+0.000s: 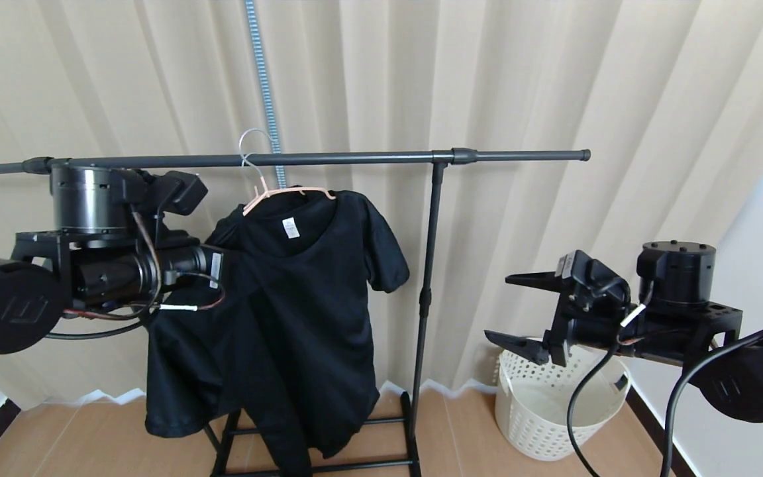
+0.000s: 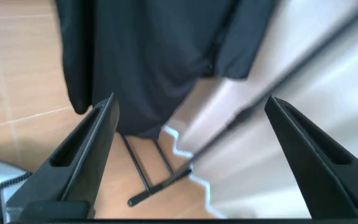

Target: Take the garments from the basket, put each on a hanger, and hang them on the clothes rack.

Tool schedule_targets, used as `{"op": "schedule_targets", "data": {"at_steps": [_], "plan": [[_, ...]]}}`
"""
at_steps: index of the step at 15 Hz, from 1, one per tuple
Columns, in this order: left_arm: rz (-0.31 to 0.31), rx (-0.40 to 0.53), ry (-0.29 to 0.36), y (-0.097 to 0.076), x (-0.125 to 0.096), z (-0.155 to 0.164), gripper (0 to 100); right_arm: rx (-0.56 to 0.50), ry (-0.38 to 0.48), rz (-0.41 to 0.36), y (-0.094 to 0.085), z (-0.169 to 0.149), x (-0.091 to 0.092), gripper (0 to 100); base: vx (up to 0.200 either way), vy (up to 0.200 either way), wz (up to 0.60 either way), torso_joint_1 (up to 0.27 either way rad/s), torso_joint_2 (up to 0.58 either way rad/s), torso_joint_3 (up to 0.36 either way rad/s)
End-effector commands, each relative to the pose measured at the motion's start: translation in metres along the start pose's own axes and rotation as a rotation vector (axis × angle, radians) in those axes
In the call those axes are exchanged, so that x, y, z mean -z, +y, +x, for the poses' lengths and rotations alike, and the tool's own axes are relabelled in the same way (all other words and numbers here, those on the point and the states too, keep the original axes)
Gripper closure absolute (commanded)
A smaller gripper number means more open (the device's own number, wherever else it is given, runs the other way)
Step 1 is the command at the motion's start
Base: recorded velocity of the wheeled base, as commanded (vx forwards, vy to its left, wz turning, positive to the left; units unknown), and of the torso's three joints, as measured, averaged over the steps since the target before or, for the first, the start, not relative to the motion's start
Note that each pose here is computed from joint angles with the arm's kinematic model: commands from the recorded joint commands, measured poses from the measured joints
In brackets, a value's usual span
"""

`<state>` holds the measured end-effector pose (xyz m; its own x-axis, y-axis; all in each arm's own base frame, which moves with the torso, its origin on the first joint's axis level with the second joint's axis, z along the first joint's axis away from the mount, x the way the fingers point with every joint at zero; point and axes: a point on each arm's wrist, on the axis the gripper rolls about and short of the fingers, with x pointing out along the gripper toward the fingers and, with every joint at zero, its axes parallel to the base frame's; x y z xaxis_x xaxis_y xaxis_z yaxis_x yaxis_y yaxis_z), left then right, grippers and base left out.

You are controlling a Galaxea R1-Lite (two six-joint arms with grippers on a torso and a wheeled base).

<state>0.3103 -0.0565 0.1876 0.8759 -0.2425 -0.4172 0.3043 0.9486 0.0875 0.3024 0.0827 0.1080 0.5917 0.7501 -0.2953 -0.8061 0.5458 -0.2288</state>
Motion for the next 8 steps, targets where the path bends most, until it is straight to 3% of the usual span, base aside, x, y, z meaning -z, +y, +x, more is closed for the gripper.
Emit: {"op": "schedule_targets", "data": {"at_steps": [1,8], "plan": [[0.016,-0.008,0.060,-0.010,-0.012,0.039,100,0.045,-0.008,0.027,0.002,0.009,-0.013,0,0.000,0.000,0.00,0.000,0.00,0.000],[-0.004,-0.152,0.049,-0.008,-0.025,0.123,100,0.068,-0.003,0.042,0.003,0.012,-0.015,0,0.000,0.000,0.00,0.000,0.00,0.000]]}}
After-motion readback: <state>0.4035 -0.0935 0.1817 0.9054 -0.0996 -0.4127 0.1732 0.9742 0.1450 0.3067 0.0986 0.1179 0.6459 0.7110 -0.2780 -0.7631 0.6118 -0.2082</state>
